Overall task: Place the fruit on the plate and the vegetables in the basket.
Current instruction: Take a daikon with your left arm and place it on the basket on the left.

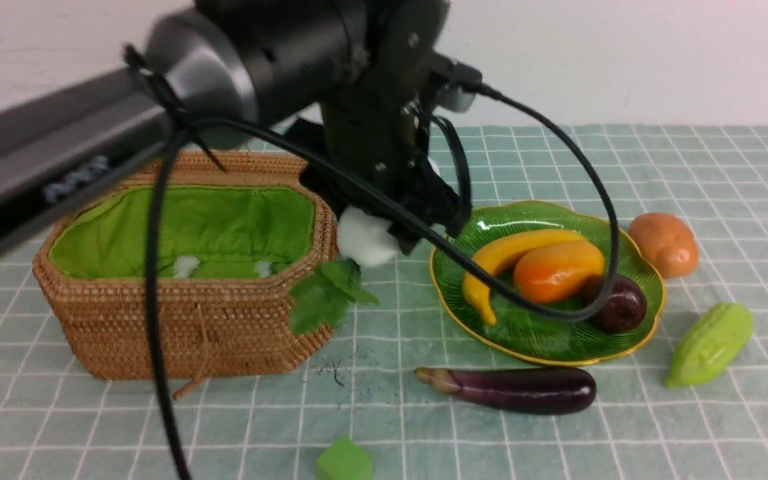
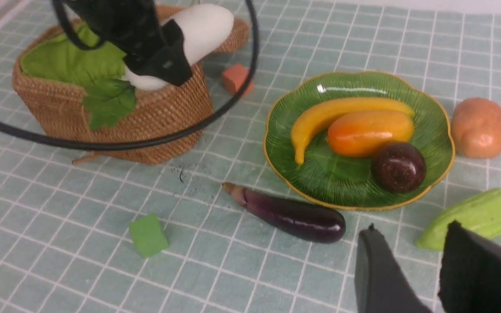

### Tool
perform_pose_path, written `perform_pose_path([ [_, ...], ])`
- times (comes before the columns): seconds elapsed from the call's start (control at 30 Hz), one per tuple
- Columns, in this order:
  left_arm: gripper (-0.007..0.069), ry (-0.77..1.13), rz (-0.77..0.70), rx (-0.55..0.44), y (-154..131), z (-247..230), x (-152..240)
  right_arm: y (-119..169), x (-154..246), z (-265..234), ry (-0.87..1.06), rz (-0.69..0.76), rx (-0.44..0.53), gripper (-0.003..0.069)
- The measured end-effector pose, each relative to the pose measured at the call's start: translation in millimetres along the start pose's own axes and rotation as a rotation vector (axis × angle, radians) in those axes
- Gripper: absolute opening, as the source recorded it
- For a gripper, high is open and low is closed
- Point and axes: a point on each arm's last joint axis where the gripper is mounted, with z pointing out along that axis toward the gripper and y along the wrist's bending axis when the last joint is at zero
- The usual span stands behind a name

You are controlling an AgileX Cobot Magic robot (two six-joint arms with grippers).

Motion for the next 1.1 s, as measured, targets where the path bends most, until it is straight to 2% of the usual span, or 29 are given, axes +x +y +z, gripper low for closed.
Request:
perform_pose_path([
  [0.07,0.0515,-0.041,0.063,-0.037,27.2,-27.3,8.3,0.7,-2.3,0.0,-0.025,-0.013,-0.007,0.0228],
  [0.1,0.0515,-0.036,0.072,-0.041,29.2,-26.0,9.0,0.8,-2.4,0.0,-0.027,-0.017,-0.009,0.0228],
  [0.13,0.0515,-0.044,0.129,-0.072,51.5,-40.5,19.1,2.0,-3.2,0.4,-0.033,-0.032,-0.022,0.0228],
  [0.2,0.0515,-0.025,0.195,-0.094,70.0,-43.9,28.5,3.0,-3.5,0.8,-0.033,-0.043,-0.034,0.0228],
  [0.23,0.0515,0.004,0.280,-0.105,90.3,-44.6,39.5,4.5,-3.8,1.1,-0.036,-0.060,-0.051,0.0228],
  [0.27,0.0515,0.001,0.279,-0.103,90.1,-45.4,39.7,4.9,-3.9,1.0,-0.036,-0.059,-0.056,0.0228],
  [0.33,0.0515,0.072,0.434,-0.075,115.1,-31.7,56.1,7.1,-4.4,1.4,-0.040,-0.070,-0.081,0.0228],
  [0.43,0.0515,0.114,0.561,-0.029,134.1,-2.8,68.7,9.0,-4.9,1.8,-0.044,-0.073,-0.103,0.0228],
  [0.53,0.0515,0.113,0.606,-0.033,143.7,25.0,69.5,10.7,-5.4,1.9,-0.047,-0.074,-0.122,0.0228],
  [0.7,0.0515,0.111,0.612,-0.033,145.1,46.7,67.3,11.2,-5.4,1.9,-0.048,-0.074,-0.128,0.0228],
  [0.77,0.0518,0.086,0.572,-0.034,144.4,48.5,65.1,11.5,-4.9,2.1,-0.041,-0.074,-0.132,0.0230],
  [0.9,0.0590,0.075,0.513,-0.040,144.5,47.6,64.3,11.3,-4.1,5.6,-0.011,-0.071,-0.138,0.0232],
  [0.97,0.0650,0.065,0.463,-0.045,144.5,42.3,64.1,10.1,-4.0,12.8,0.031,-0.064,-0.143,0.0232],
  [1.1,0.0649,-0.012,0.318,-0.032,140.9,17.8,62.0,8.4,-11.1,21.3,0.059,-0.060,-0.142,0.0234],
])
